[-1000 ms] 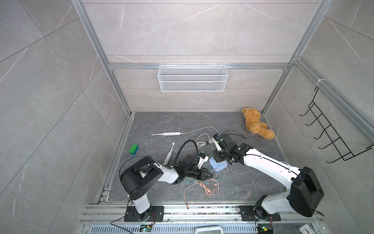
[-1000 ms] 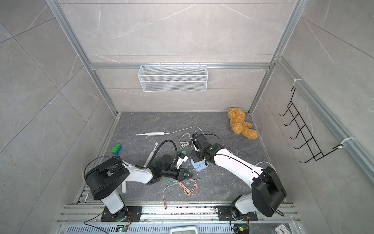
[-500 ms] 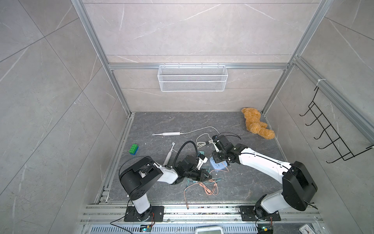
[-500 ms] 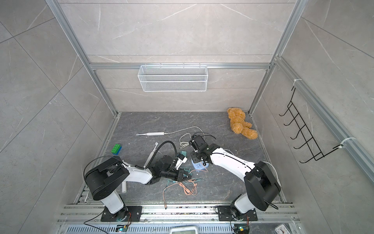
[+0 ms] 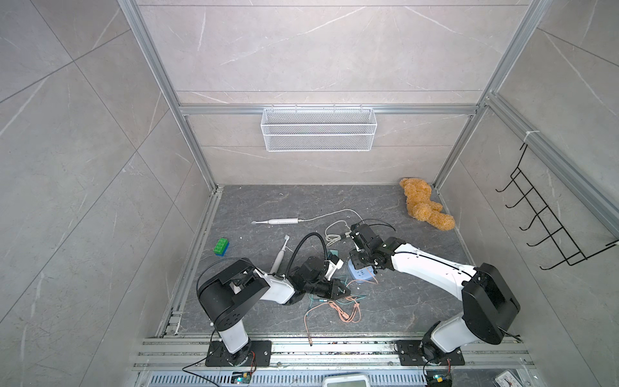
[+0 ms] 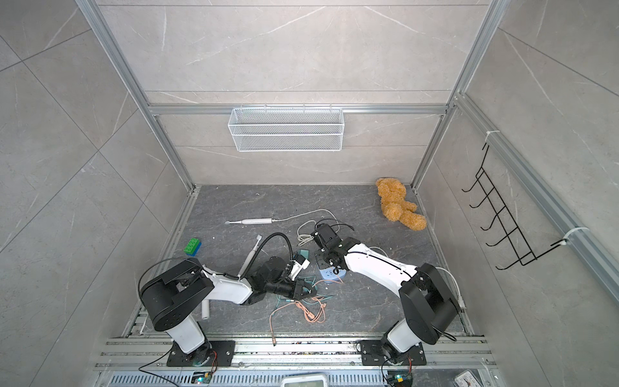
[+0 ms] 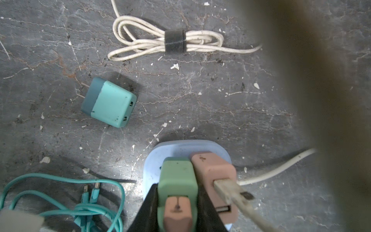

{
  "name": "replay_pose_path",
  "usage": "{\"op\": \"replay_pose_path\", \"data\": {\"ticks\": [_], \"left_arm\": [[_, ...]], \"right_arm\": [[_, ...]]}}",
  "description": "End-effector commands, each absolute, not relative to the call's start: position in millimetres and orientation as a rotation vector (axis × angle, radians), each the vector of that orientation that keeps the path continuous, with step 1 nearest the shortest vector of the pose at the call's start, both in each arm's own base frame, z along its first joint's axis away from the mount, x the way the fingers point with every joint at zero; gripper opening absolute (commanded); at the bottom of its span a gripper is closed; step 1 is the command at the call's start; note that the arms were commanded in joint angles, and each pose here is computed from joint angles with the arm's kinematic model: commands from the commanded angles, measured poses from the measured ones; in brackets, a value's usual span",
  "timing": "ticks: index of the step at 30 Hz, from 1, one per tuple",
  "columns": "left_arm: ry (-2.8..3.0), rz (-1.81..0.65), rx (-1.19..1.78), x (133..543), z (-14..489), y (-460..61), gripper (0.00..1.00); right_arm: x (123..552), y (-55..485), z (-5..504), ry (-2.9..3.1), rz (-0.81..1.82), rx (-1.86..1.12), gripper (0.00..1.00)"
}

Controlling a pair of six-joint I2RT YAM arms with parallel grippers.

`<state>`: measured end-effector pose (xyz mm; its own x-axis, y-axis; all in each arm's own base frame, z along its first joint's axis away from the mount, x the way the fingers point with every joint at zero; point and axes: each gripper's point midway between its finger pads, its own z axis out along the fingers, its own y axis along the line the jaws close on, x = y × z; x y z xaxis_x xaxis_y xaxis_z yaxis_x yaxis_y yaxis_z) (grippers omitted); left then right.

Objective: Charge the electric toothbrush
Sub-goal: Insert the plug into the socket.

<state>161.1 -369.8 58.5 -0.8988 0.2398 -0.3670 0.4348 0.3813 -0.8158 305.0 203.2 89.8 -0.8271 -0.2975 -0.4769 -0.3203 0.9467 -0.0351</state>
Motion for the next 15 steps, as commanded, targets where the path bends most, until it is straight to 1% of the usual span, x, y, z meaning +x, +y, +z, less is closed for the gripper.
{"op": "replay_pose_path", "data": {"ticks": [1,4,8,13,15], "left_arm": [[2.421,-1.541,0.631,165,65,-373,0.00],[2.424,-1.542,0.629,165,65,-373,0.00],[2.419,-1.534,0.625,164,66,-371,0.00],[2.416,-1.534,0.627,165,67,-371,0.00],[2.416,-1.530,0.628,165,67,-371,0.00]], "right_arm": [[301,199,84,2.661,0.026,-0.406,0.00],[302,192,66,2.713,-0.064,-0.417,0.00],[297,192,46,2.760,-0.088,-0.430,0.00],[291,187,39,2.794,-0.111,-0.412,0.00],[290,187,44,2.797,-0.101,-0.407,0.00]]}}
